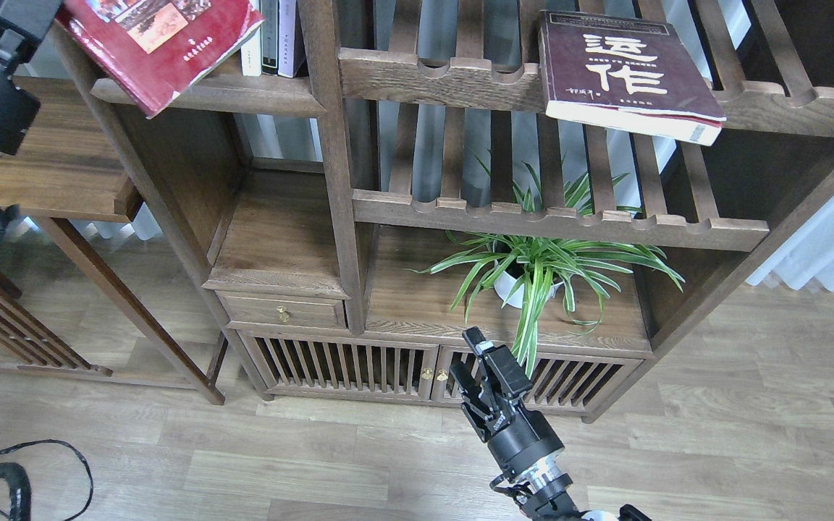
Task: Organize books on shelf
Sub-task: 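Insert the red book onto the top shelf with the left gripper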
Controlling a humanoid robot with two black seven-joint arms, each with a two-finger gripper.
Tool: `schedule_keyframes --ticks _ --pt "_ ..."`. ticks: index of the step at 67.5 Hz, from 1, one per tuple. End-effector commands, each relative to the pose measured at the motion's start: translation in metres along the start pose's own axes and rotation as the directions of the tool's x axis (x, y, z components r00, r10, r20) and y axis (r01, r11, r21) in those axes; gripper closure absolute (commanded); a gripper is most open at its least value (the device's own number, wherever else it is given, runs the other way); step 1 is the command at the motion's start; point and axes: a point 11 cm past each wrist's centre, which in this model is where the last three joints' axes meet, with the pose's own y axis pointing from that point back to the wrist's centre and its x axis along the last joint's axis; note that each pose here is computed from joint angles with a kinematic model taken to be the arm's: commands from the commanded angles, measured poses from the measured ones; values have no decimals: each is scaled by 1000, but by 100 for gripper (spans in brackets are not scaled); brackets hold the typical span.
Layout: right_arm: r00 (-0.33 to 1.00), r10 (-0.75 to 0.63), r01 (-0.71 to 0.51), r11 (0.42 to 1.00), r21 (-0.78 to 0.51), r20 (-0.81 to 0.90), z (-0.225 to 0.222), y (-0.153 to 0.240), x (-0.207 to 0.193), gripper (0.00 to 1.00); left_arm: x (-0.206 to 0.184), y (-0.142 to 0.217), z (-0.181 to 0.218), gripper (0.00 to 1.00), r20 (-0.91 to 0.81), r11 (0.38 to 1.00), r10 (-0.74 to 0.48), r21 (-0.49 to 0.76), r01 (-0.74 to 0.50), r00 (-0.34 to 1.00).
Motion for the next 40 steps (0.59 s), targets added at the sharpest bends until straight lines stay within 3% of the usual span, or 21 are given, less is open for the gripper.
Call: schedule_keyframes --ticks 1,18,40 --pt "1000 4 -4 1000 2 -1 -1 0 1 7 1 1 1 94 5 1000 4 2 -4 1000" --pt "1000 9 -9 1000 2 -2 -1 1 3 7 14 4 -3 94 -14 999 39 3 -39 999" --pt "1000 13 -13 1000 6 -2 -2 2 4 6 3 -11 0 94 -66 999 -5 -53 2 998"
